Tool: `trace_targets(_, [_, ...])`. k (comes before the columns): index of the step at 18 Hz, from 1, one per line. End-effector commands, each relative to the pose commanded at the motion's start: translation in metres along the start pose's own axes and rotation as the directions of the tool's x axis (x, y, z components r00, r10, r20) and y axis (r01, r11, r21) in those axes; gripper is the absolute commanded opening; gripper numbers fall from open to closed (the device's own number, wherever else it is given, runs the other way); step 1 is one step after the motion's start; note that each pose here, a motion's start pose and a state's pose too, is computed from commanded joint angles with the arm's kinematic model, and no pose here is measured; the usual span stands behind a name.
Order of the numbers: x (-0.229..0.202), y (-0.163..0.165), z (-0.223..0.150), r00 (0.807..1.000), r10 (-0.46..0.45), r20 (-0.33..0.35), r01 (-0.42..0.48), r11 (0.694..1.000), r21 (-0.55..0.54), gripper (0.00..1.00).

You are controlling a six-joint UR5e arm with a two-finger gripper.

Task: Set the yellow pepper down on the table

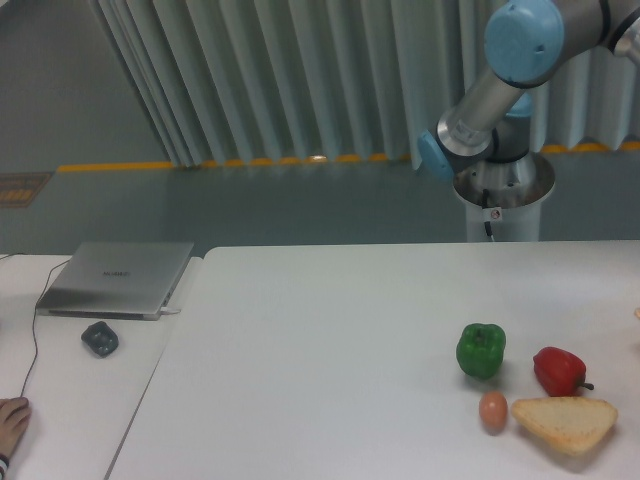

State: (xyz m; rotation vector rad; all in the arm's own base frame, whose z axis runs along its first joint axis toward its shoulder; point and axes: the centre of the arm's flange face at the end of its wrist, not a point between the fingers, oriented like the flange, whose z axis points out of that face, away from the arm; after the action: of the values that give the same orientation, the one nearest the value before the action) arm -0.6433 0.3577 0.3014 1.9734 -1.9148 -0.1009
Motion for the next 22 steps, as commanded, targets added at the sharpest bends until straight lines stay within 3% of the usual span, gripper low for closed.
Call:
trace_targets(5, [0.008,-0.008,-0.038,0.995,-0.101,-0.004,0.101,0.995,0.012,0.52])
trace_targets(9, [0.025,-0.02,-0.06,0.955,-0.295,0.033,0.29,0.951,0.103,0.52])
trace_targets(12, [0.023,-0.038,-0.071,0.869,-0.495,0.02,0.48,0.852,0.21,0.52])
trace_targets(15, [0.019,-0.065,-0.071,0.802,-0.597,0.018,0.558,0.759,0.336,0.52])
trace_targets(17, [0.018,-0.083,-0.074,0.71,-0.703,-0.039,0.637,0.617,0.462,0.52])
trace_targets(18, [0.015,-0.088,-0.075,0.688,-0.724,-0.057,0.645,0.573,0.506,0.52])
trace_targets(22, [0.017,-0.102,-0.107,0.681,-0.726,-0.098,0.651,0.539,0.534,0.52])
